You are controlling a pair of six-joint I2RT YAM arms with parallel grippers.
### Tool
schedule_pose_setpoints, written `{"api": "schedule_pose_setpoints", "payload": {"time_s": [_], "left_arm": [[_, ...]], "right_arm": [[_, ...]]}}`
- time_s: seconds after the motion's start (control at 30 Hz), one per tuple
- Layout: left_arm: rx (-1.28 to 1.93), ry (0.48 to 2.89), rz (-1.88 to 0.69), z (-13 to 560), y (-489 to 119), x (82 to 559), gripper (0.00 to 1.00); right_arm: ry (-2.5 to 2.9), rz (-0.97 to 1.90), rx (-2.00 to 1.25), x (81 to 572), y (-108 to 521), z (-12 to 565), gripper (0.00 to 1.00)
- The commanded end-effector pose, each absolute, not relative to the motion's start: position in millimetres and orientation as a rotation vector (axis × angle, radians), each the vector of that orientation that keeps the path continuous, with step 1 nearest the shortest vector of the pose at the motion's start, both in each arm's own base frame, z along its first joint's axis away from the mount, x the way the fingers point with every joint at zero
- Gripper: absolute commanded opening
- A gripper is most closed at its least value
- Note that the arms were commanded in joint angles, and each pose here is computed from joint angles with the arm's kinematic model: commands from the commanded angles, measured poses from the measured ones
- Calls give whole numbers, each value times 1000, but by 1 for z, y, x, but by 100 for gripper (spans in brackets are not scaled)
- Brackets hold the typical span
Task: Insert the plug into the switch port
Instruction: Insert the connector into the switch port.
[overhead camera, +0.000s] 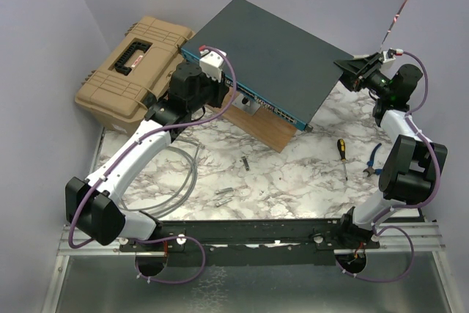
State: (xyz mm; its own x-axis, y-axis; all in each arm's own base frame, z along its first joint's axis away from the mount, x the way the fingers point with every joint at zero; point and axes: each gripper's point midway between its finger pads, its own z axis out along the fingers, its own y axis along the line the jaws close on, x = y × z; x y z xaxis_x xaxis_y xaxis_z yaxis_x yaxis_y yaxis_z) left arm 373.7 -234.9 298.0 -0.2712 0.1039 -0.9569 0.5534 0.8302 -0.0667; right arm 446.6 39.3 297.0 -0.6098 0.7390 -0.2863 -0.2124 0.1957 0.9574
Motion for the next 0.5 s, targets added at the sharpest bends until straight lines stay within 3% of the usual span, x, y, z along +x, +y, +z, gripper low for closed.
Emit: {"api": "schedule_pose_setpoints", "payload": {"time_s": [0.0,0.47], "left_arm": [[448,1628,-529,346,-245,385,20],[446,1652,-505,343,-230,367,49]], "right_arm": [[1697,1516,419,445,44,296,48],[1698,1514,425,446,44,295,47]]}}
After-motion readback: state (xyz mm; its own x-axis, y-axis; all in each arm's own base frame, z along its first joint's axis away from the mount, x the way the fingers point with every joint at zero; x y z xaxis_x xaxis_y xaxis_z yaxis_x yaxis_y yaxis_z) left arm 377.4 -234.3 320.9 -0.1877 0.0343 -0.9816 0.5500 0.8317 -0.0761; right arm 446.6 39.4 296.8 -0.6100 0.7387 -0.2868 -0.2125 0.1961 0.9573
